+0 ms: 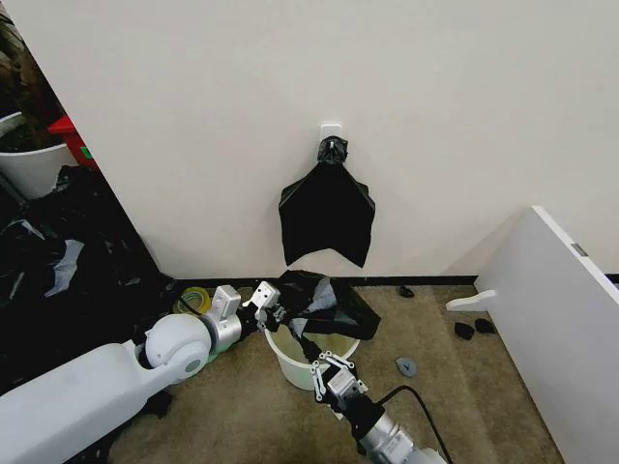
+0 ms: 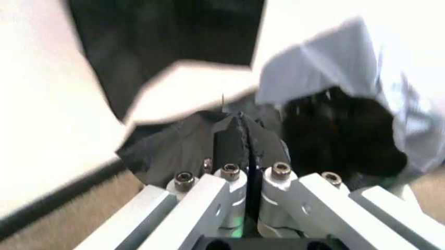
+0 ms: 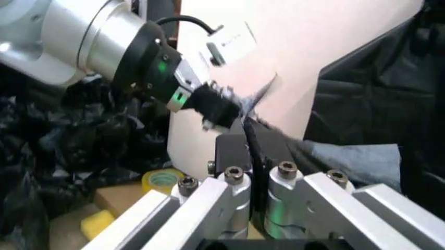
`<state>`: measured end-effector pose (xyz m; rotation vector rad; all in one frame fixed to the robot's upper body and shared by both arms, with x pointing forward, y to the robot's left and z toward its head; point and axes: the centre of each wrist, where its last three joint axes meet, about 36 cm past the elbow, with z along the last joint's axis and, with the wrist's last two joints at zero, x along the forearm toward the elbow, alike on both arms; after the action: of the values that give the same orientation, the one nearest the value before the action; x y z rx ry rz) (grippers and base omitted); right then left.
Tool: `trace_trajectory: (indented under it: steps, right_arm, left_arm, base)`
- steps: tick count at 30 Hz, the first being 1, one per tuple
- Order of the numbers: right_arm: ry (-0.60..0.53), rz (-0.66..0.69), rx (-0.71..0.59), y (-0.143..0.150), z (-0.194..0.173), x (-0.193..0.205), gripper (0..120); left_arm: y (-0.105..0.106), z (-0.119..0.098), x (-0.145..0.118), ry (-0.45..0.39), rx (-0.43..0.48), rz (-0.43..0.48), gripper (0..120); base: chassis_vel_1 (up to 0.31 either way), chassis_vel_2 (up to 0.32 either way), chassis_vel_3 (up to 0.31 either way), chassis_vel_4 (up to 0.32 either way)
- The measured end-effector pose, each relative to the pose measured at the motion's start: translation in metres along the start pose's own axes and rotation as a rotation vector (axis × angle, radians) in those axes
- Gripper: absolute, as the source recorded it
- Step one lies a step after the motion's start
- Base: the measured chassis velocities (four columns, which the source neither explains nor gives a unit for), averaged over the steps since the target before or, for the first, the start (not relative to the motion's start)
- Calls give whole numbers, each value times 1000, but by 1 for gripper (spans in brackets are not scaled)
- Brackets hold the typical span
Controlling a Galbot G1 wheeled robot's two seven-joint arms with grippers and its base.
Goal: Place the garbage bag over the trash bin.
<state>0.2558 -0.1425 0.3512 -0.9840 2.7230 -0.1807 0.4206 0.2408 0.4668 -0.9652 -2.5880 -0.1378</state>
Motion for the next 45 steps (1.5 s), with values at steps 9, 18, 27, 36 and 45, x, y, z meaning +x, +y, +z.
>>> trace_trajectory:
  steps: [9,18,27,36,45]
  right_arm:
    - [18,26,-75,6,-26,10,23]
    - [44,65,-141,2,-57,36,53]
    - [50,130,-237,-33,-99,49,86]
    - [256,86,78,-45,-85,74,100]
    - [154,374,-265,-53,-146,46,100]
  left_arm:
    - [-25,9,14,-371,129,-122,0]
    - [-31,14,20,-477,135,-134,0]
    - [-26,17,28,-528,124,-142,0]
    - [-38,-1,37,-582,193,-131,0]
    - [-93,-22,73,-564,357,-17,0]
  base:
    - [0,0,0,0]
    - [0,0,0,0]
    - [0,0,0,0]
    - [0,0,0,0]
    - [0,0,0,0]
